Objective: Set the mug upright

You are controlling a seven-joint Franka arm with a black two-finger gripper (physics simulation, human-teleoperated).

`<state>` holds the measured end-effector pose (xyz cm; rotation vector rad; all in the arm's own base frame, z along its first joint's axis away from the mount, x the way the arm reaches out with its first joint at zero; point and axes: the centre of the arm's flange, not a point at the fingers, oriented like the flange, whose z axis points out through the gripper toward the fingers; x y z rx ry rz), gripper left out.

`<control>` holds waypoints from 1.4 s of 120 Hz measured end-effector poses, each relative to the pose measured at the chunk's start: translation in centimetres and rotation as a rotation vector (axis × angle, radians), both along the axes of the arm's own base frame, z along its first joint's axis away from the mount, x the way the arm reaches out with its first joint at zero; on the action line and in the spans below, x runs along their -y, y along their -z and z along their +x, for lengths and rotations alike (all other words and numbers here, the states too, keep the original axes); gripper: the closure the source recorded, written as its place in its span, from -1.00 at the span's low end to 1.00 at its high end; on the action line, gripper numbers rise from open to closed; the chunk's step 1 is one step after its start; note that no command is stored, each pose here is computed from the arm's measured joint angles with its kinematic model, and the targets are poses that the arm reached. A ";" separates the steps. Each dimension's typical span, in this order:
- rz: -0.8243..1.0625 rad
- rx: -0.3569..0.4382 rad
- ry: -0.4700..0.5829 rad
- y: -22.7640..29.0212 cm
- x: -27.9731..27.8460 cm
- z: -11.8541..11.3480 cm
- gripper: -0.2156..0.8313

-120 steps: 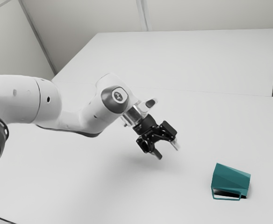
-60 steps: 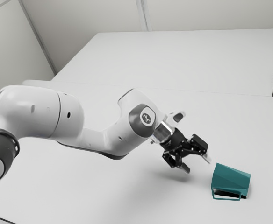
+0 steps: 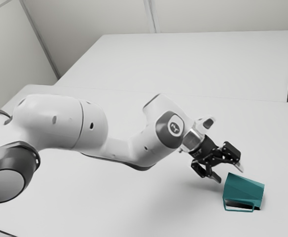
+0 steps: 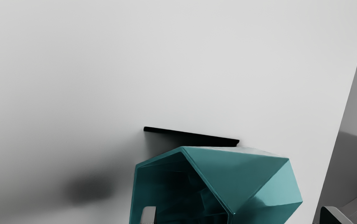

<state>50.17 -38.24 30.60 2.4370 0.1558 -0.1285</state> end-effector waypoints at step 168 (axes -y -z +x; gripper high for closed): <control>0.048 0.101 0.051 -6.1 2.0 1.5 0.90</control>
